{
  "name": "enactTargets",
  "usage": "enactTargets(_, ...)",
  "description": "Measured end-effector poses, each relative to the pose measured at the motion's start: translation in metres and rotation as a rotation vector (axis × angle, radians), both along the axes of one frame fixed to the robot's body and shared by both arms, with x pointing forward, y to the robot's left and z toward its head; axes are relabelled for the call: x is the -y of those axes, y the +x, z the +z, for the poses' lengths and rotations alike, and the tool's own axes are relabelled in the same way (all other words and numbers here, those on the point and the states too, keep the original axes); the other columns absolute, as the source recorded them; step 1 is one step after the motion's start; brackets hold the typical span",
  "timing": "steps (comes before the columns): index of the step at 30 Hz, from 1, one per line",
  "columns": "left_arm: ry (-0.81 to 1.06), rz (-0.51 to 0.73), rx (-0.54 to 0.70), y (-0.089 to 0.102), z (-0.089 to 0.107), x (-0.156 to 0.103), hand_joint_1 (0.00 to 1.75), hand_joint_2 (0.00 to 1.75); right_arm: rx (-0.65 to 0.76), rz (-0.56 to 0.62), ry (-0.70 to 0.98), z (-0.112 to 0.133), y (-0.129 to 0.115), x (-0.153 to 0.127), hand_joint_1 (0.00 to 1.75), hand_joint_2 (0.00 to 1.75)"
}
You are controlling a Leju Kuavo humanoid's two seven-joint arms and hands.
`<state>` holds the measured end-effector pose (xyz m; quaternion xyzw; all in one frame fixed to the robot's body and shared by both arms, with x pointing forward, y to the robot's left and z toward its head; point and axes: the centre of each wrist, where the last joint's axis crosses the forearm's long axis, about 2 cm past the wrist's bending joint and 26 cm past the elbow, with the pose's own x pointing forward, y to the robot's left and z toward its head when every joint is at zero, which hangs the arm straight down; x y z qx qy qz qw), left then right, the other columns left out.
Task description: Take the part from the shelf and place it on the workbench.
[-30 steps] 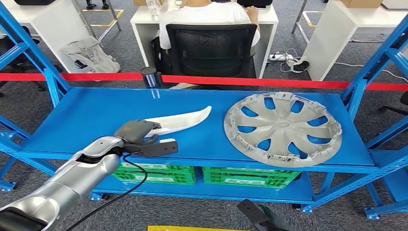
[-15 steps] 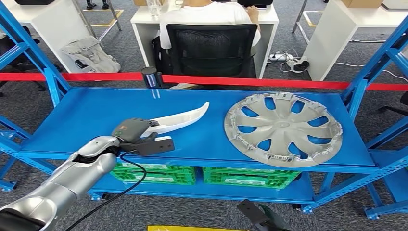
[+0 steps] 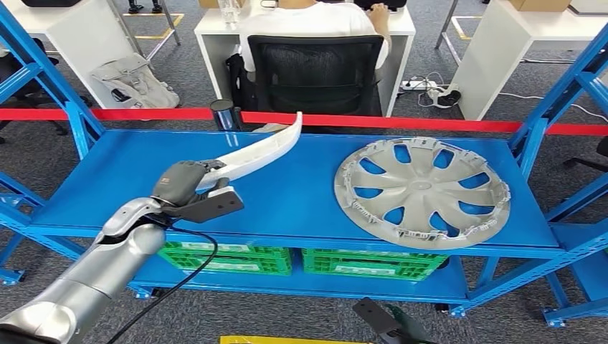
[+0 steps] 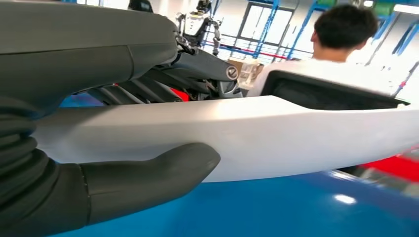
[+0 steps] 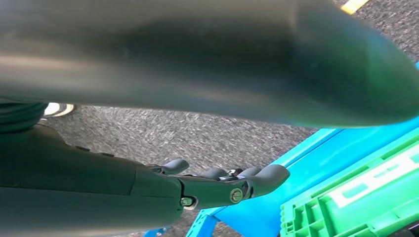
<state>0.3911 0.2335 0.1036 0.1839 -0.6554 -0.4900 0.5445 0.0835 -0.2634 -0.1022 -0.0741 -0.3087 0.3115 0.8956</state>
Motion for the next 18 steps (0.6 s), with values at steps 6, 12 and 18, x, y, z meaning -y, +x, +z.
enactTargets(6,-0.160,-0.024,-0.014,-0.003,0.006,0.002,1.75,1.75,0.003,0.006,0.002,0.000,0.000,0.000,0.00,0.00)
enactTargets(12,-0.519,-0.154,-0.085,-0.022,0.018,0.011,1.75,1.75,0.010,0.005,0.017,-0.001,-0.007,0.000,0.00,0.00)
enactTargets(18,-0.641,-0.235,-0.039,-0.043,0.029,0.015,1.75,1.75,0.001,-0.011,0.020,-0.003,-0.015,0.001,0.00,0.00)
